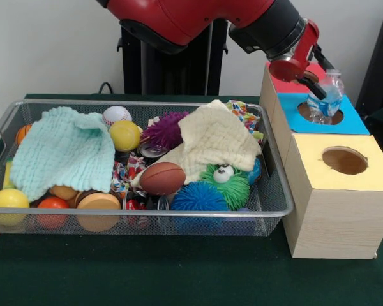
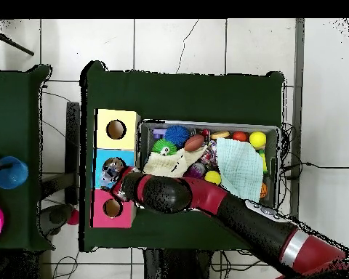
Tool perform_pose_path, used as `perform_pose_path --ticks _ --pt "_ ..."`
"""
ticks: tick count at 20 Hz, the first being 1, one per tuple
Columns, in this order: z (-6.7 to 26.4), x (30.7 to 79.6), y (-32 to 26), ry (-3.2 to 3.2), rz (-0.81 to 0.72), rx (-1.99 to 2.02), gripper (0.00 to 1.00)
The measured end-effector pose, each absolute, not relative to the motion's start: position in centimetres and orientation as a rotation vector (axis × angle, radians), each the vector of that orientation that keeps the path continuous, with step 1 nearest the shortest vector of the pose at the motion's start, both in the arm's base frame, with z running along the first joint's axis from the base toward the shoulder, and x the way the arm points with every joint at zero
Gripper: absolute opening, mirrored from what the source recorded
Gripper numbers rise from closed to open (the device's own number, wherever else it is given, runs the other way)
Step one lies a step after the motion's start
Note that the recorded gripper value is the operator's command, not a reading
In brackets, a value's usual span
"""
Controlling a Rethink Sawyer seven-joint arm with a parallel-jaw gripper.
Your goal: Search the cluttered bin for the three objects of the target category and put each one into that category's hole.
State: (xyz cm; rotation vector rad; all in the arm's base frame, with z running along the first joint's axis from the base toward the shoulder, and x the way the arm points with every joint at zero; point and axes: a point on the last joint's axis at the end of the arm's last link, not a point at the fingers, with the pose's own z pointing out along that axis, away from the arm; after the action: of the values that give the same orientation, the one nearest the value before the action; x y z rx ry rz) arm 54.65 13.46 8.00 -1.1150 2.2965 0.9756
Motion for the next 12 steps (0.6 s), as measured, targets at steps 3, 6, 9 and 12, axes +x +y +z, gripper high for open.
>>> perform_pose_path --ticks 3,6,9,12 --pt "7.8 54.5 13.2 2.315 0.969 -1.137 1.0" --pt "7.6 54.7 12.8 2.333 0.956 -1.154 1.0" --pt "7.4 54.8 12.5 2.349 0.947 -1.166 1.0" --pt "7.2 55.2 12.0 2.366 0.932 -1.179 1.0"
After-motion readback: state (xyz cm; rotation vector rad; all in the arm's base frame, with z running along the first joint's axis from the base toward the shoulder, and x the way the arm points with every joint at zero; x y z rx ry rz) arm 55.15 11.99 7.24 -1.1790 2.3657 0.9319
